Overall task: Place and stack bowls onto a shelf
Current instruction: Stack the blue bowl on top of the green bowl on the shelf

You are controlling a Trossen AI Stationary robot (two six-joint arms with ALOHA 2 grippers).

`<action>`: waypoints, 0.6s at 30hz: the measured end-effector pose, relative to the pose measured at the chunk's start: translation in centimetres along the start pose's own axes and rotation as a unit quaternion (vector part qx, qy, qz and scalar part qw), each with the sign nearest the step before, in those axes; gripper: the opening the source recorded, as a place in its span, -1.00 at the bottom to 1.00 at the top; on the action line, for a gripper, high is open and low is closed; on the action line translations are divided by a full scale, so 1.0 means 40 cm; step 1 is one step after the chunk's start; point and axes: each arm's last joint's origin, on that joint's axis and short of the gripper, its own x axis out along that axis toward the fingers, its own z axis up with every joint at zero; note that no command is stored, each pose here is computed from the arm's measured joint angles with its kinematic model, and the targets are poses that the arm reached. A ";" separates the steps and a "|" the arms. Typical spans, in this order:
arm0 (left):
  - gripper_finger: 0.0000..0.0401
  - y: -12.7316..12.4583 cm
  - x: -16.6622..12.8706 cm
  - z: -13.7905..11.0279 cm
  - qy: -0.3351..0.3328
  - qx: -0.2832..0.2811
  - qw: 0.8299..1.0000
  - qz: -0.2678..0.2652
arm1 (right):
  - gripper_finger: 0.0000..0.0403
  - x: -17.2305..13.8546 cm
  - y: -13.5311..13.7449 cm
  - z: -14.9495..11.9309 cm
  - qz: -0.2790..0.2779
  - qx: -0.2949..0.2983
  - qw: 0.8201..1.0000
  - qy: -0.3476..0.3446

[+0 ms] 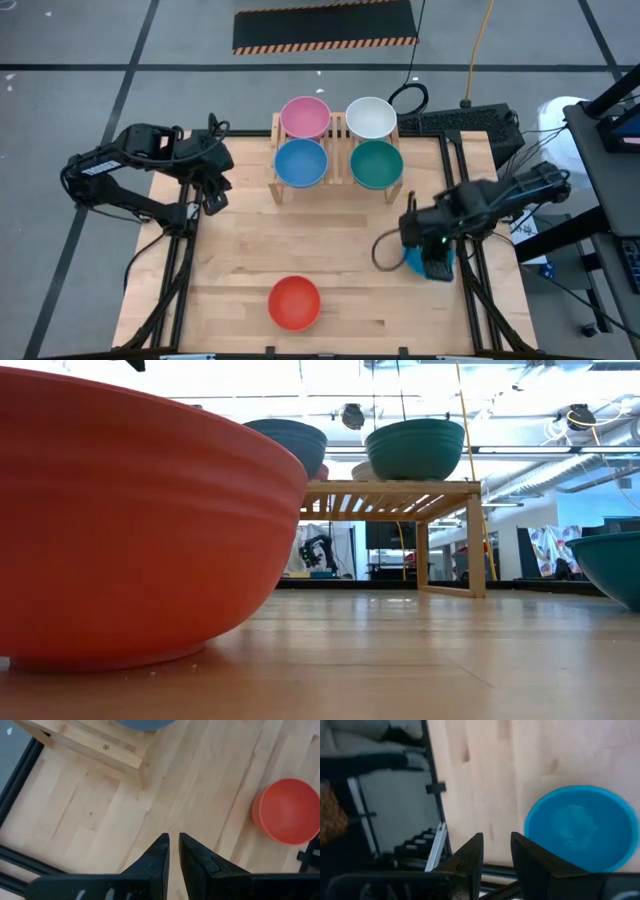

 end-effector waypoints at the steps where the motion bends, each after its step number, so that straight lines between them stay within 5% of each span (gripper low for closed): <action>1: -0.77 0.000 0.000 0.000 0.000 0.003 1.000 0.000 | -0.55 0.011 0.005 0.005 -0.003 -0.004 1.000 0.009; 10: -0.77 0.000 0.000 0.000 0.000 0.024 1.000 0.000 | -0.55 0.119 0.006 0.021 -0.095 0.005 0.990 0.100; 18: -0.77 0.000 0.000 0.000 0.000 0.033 0.999 0.000 | -0.55 0.224 -0.032 0.018 -0.062 0.025 0.993 0.096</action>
